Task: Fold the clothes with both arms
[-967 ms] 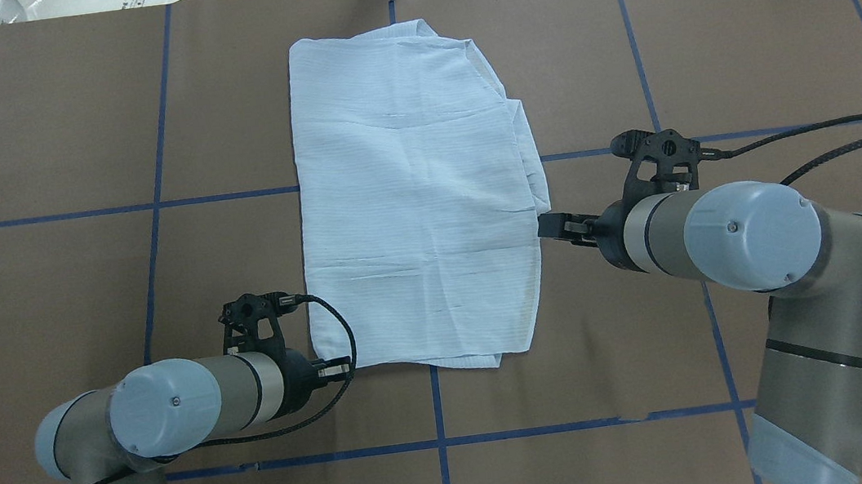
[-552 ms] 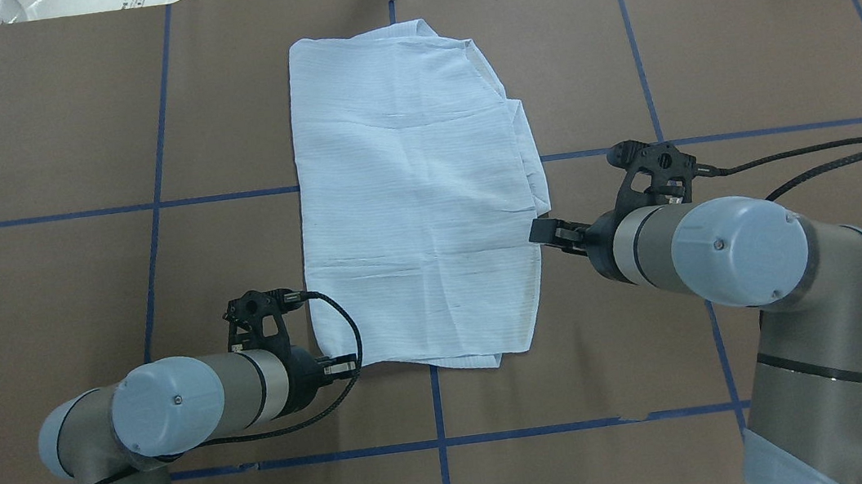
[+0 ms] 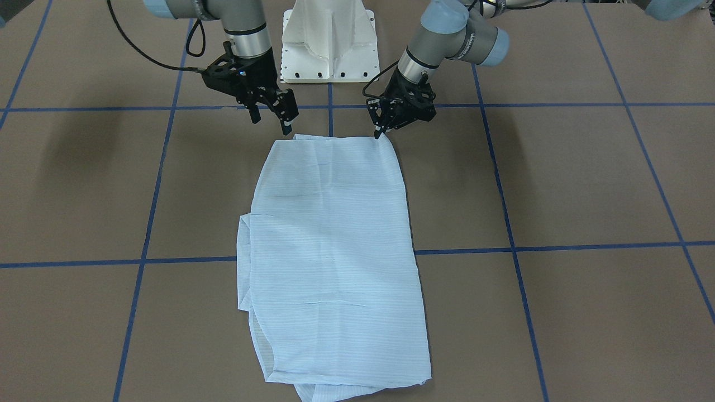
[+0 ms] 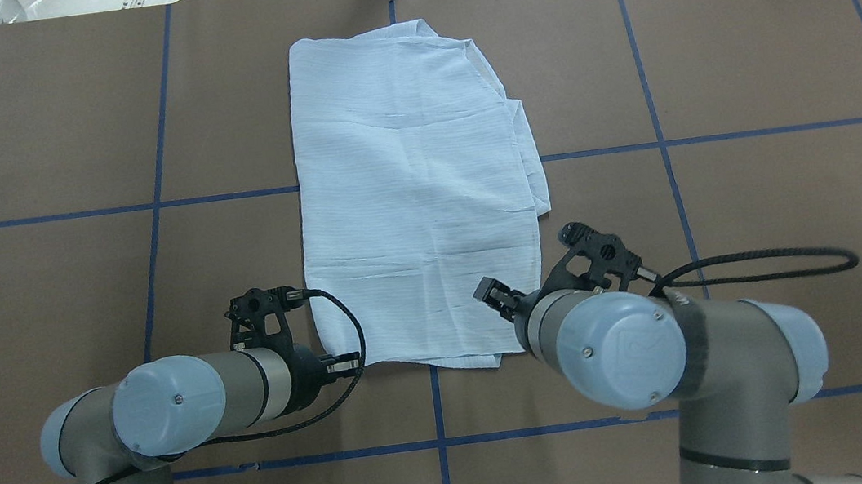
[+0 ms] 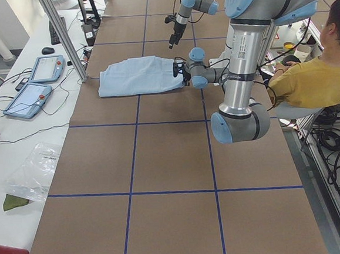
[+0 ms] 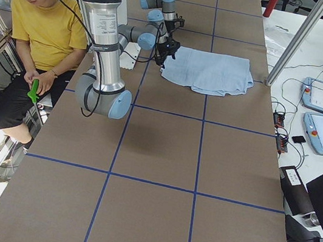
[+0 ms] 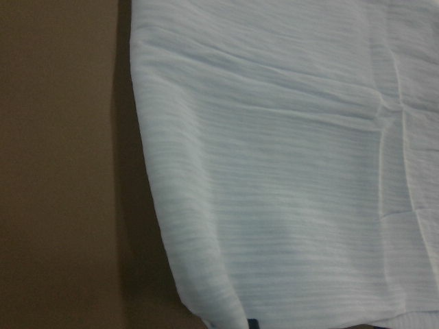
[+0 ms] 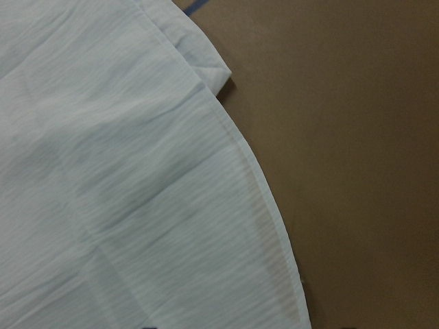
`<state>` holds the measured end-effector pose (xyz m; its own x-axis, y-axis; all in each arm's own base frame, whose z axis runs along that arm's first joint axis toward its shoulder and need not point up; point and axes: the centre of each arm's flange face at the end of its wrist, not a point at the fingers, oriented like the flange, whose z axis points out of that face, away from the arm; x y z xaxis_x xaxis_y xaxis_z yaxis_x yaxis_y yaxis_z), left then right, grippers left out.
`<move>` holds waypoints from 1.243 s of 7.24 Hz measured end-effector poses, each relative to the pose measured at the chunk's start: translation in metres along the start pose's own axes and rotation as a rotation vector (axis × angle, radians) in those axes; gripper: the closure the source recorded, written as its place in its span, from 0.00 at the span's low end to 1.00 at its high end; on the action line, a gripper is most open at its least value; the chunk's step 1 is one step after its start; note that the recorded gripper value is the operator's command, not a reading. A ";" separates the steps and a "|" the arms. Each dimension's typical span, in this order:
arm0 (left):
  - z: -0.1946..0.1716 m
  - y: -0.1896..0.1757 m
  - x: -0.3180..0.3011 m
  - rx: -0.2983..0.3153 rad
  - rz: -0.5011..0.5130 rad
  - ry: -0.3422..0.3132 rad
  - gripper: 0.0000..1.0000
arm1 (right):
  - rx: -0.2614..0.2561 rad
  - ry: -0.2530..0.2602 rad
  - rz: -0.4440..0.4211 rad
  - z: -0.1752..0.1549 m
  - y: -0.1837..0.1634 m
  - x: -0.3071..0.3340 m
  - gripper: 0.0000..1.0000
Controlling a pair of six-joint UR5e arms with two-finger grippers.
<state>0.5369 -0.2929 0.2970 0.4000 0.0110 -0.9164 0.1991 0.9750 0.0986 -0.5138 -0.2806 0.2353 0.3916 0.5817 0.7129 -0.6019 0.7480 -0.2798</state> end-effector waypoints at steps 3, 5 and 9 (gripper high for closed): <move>-0.003 0.000 0.003 0.001 0.000 0.008 1.00 | 0.048 0.035 0.109 0.033 0.047 -0.012 0.23; -0.004 0.000 0.004 0.002 0.000 0.011 1.00 | 0.070 0.046 0.142 0.048 0.057 -0.015 0.30; -0.004 0.000 0.004 0.002 0.000 0.012 1.00 | 0.098 0.068 0.145 0.070 0.066 -0.021 0.31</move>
<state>0.5349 -0.2924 0.2913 0.3896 0.0141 -0.9209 0.2004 0.9746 0.0997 -0.6100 -0.2658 0.2468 0.3396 0.7039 0.6238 -0.7193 0.6217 -0.3100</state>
